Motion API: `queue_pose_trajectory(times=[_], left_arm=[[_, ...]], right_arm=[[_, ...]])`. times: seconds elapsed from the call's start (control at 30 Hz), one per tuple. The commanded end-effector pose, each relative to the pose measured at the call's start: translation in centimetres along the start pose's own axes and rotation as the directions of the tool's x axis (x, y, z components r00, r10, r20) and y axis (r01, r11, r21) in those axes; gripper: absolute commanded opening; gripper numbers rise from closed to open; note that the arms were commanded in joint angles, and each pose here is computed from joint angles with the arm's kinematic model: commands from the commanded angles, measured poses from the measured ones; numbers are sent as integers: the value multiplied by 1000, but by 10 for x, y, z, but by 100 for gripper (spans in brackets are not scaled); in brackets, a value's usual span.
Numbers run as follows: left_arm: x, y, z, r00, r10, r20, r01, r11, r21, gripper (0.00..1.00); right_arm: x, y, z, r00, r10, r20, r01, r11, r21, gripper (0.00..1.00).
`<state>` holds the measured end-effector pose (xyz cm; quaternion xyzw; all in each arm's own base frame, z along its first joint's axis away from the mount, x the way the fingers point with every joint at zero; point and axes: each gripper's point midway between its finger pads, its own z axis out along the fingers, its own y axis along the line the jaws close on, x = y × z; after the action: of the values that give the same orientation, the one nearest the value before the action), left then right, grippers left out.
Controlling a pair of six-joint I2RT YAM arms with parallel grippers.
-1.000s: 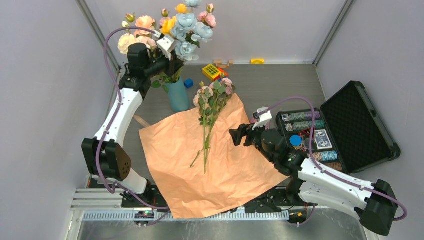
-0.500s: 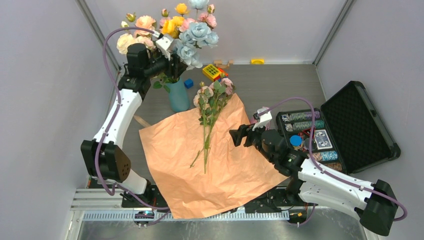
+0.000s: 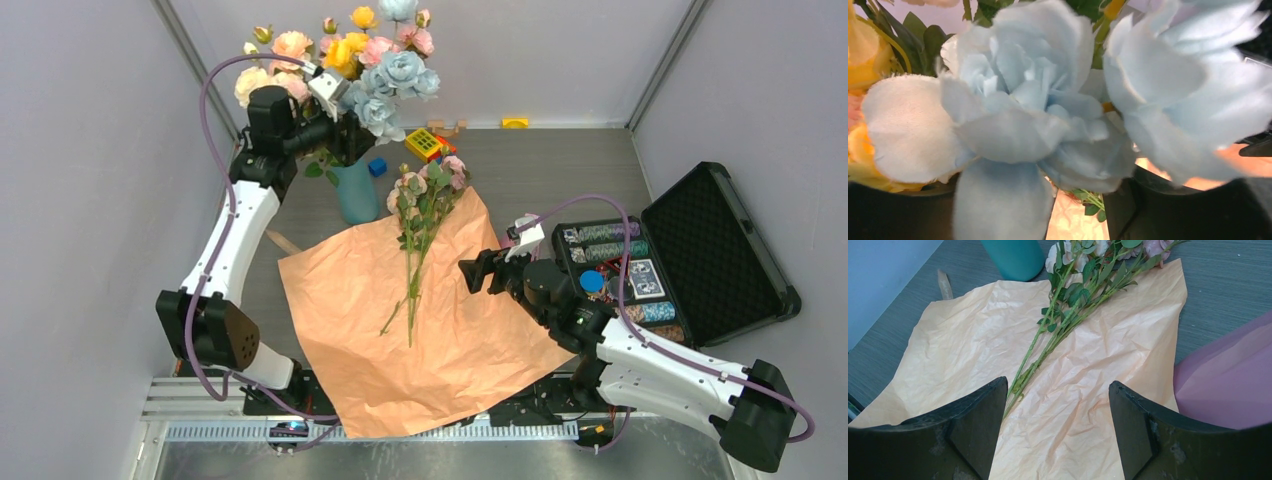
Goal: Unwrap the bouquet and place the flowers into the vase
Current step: Insert the fake flower into the vase.
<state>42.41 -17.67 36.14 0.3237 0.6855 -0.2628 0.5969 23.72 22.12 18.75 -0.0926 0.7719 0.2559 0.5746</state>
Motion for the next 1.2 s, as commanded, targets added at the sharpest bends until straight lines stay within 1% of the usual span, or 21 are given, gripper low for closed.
queue_pose_trajectory(times=[0.0, 0.33, 0.43, 0.67, 0.77, 0.87, 1.03, 1.17], left_arm=[[-48, -22, -24, 996, 31, 84, -35, 999, 40, 63], [-74, -42, -48, 992, 25, 126, -32, 998, 53, 71], [-80, -50, -56, 990, 35, 139, -43, 997, 61, 75], [-86, -63, -72, 991, 26, 134, -35, 997, 66, 81], [-94, -70, -82, 988, 24, 151, -33, 998, 58, 86], [-98, -78, -92, 987, -29, 156, 21, 998, 55, 93], [-85, -84, -107, 987, -99, 123, 99, 995, 4, 96], [-55, -90, -115, 983, -170, 70, 173, 985, -30, 96]], right_arm=[[-20, 8, -1, 996, 44, 73, -42, 999, -29, 79], [-22, 8, -2, 996, 47, 76, -45, 998, -32, 79], [-22, 8, -3, 996, 48, 78, -46, 998, -34, 79], [-24, 9, -4, 995, 55, 80, -51, 998, -40, 79], [-24, 10, -4, 995, 62, 78, -59, 997, -40, 79], [-24, 10, -5, 995, 68, 72, -66, 997, -38, 79], [-28, 12, -5, 994, 90, 59, -88, 996, -31, 79], [-26, 13, -5, 994, 106, 17, -105, 994, -14, 79]])
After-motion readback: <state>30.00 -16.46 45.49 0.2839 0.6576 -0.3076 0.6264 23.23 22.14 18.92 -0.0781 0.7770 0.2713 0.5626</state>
